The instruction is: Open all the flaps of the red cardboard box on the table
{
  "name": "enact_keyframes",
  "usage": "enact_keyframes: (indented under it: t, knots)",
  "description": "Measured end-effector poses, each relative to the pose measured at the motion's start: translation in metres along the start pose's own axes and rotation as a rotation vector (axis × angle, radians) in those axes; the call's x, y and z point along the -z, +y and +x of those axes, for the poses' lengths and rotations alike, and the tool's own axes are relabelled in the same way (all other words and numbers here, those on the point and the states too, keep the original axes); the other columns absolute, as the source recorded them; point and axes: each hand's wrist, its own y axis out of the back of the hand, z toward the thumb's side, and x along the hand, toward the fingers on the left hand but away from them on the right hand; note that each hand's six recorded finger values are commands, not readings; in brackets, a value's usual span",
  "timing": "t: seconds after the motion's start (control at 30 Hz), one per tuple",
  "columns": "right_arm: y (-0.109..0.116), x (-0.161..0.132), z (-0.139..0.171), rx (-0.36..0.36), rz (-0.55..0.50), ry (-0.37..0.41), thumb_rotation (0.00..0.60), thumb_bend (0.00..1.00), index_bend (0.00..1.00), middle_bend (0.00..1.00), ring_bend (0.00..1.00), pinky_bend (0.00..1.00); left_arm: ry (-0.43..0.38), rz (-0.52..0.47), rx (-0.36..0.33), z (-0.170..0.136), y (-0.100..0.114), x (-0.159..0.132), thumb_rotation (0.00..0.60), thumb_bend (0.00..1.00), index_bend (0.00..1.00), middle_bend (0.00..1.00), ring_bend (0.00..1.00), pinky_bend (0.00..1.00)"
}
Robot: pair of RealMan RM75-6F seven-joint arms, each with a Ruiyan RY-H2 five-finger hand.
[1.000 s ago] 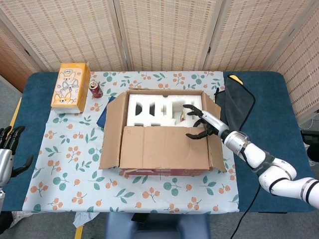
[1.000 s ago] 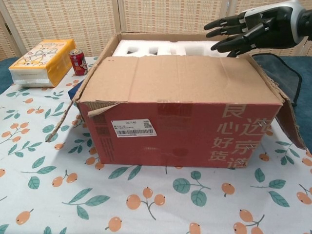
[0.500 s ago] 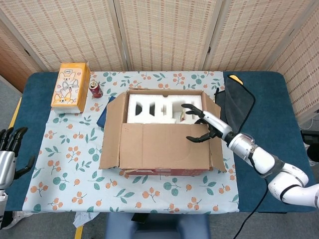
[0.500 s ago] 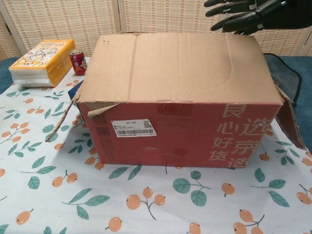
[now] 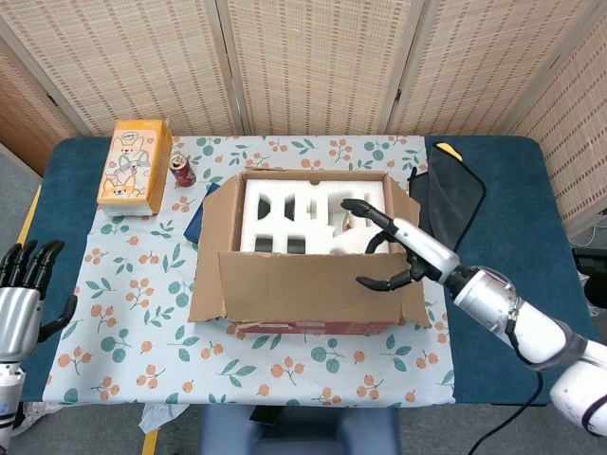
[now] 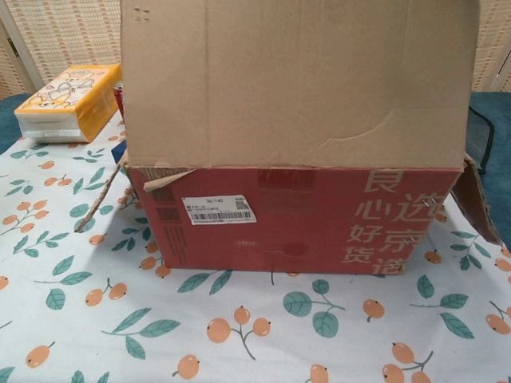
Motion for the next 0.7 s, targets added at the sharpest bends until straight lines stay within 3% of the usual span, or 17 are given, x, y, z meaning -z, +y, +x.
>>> enact_keyframes:
  t: [0.27,0.57,0.7]
  knots:
    - [-0.028,-0.024,0.044,-0.046,0.034,0.027,0.6,0.34,0.0,0.0,0.01,0.4,-0.008,0.005,-0.012,-0.004,0.004,-0.011,0.6,0.45,0.0,0.15,0.05,0.06]
    - [-0.074,0.008,0.102,-0.167,0.069,-0.082,0.6,0.34,0.0,0.0,0.0,0.4,-0.013,0.015,-0.022,-0.009,0.005,-0.019,0.6,0.45,0.0,0.15,0.05,0.06]
    - [-0.076,0.013,0.115,-0.151,0.113,-0.075,0.6,0.34,0.0,0.0,0.0,0.37,-0.028,0.019,-0.023,-0.01,0.005,-0.025,0.6,0.45,0.0,0.15,0.05,0.06]
